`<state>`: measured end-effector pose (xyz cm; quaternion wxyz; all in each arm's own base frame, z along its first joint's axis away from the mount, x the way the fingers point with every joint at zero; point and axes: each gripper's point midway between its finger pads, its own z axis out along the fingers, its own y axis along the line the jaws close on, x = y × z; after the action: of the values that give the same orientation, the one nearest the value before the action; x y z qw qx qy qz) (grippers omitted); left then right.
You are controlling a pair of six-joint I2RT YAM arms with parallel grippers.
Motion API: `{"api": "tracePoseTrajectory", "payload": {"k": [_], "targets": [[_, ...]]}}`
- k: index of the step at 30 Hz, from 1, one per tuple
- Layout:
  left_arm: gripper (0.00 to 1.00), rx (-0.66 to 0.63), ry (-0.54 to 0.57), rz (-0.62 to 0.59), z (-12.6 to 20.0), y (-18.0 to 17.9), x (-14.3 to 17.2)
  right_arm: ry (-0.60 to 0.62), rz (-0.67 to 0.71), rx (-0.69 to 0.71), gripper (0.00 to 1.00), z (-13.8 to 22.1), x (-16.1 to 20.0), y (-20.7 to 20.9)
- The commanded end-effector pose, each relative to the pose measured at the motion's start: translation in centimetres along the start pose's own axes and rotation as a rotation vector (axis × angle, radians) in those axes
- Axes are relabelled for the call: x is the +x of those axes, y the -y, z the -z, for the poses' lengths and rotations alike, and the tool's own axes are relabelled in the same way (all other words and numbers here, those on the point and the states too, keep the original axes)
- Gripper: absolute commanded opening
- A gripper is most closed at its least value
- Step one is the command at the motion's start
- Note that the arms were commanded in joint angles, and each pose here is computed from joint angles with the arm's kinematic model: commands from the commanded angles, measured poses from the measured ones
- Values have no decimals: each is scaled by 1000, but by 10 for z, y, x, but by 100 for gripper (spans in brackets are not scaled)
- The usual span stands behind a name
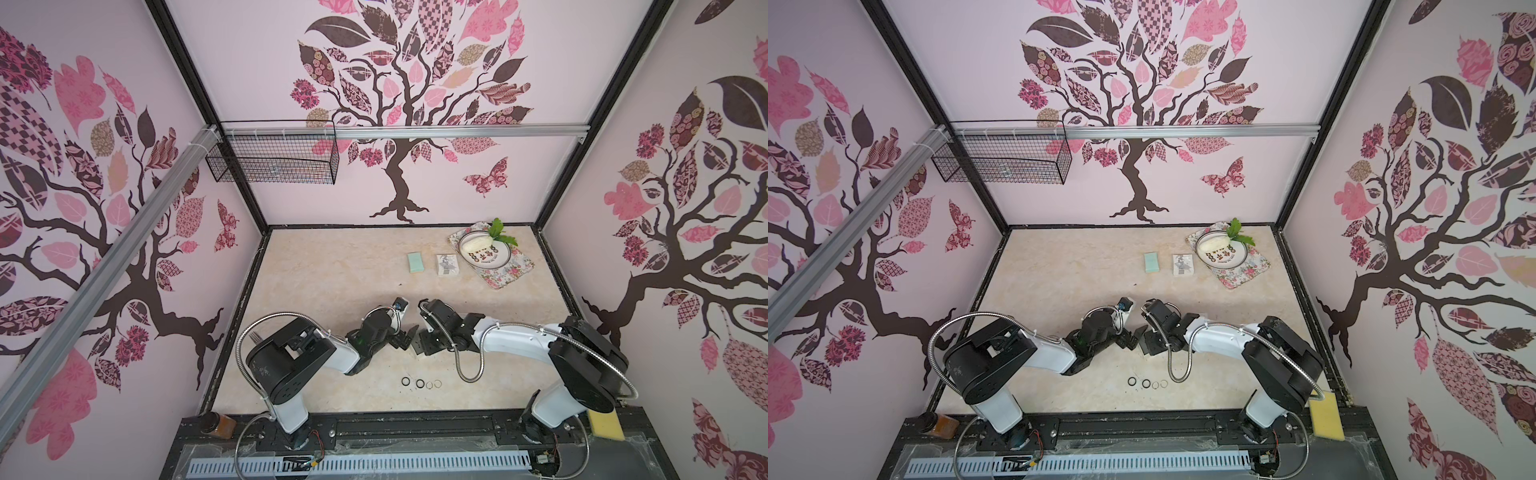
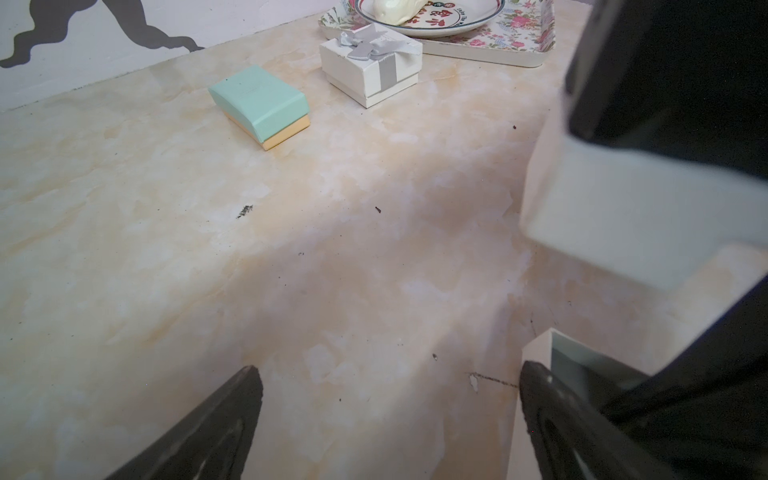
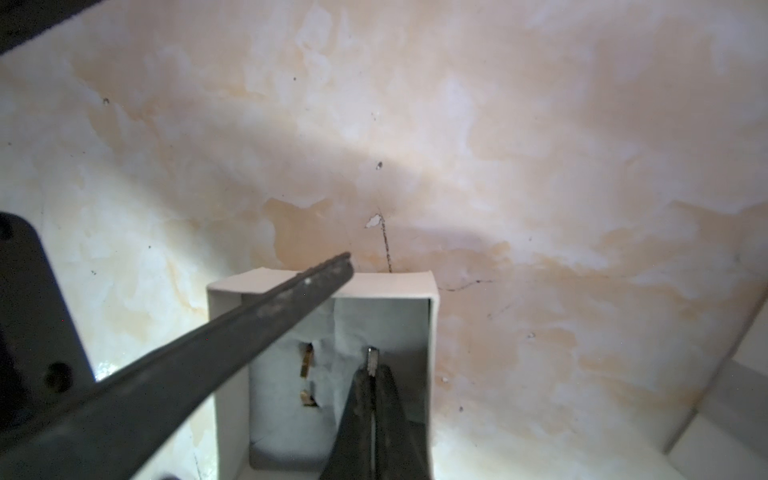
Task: Take the rings out of the lift-off lid box
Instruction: Take out the ring from the jewelry box.
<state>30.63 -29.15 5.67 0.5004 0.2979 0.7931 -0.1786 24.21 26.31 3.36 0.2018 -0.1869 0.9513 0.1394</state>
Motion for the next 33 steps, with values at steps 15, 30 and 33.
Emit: {"api": "tracePoseTrajectory", "payload": {"k": [15,30,33], "targets": [[98,137,-60,-58,29,22,-6,85,-20,-29,0,18,-19,-8],[98,163,-154,-40,7,29,1,107,-13,-71,0,23,-19,-13],[98,155,-159,-36,4,27,0,109,-8,-78,0,23,-19,-14]]}}
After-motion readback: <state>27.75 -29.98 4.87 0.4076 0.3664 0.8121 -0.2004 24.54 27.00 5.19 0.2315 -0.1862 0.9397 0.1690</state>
